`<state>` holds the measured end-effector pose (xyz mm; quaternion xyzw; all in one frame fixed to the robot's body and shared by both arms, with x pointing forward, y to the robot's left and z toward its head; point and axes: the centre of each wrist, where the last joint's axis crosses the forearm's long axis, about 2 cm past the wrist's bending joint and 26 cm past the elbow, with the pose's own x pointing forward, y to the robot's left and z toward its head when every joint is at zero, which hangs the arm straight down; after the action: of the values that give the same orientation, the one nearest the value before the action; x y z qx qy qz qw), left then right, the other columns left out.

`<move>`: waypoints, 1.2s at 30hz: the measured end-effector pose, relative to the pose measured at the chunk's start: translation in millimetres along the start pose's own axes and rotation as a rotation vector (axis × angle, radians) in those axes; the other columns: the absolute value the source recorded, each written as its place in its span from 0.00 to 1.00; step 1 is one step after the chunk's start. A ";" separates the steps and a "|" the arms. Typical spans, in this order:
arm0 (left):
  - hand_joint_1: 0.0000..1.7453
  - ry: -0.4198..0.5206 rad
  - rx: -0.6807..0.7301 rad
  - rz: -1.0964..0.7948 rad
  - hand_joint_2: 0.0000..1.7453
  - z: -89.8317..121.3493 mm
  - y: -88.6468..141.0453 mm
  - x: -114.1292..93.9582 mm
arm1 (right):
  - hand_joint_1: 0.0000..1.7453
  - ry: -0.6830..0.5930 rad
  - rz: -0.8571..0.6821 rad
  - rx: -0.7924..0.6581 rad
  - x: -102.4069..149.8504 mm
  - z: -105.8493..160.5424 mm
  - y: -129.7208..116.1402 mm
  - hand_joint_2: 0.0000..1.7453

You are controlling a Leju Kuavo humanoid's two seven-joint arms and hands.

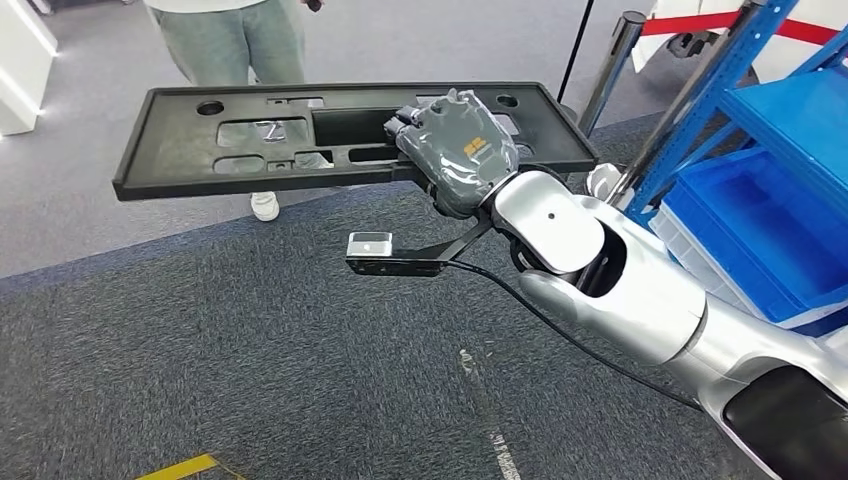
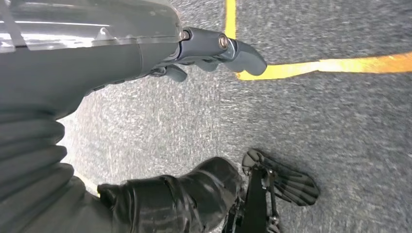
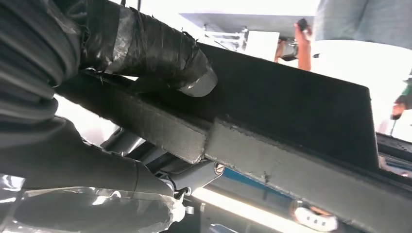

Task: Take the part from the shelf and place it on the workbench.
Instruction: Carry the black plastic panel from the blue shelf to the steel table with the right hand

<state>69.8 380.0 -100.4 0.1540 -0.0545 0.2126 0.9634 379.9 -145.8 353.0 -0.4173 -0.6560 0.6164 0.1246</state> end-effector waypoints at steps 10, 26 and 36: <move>0.00 0.000 0.000 0.001 1.00 0.2 -0.6 1.2 | 1.00 0.002 -0.005 0.018 1.0 2.1 4.4 1.00; 0.00 -0.002 -0.016 -0.002 1.00 0.1 -0.2 2.0 | 1.00 0.025 0.039 0.014 -11.1 -10.5 -9.6 1.00; 0.00 -0.005 -0.013 -0.005 1.00 -0.6 3.3 2.4 | 1.00 0.088 0.076 0.049 -34.3 -18.2 -11.8 1.00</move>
<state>70.6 384.0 -99.7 0.1483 -0.0581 0.2095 0.9647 408.8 -155.8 379.7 -0.4656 -0.6182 0.6177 0.1399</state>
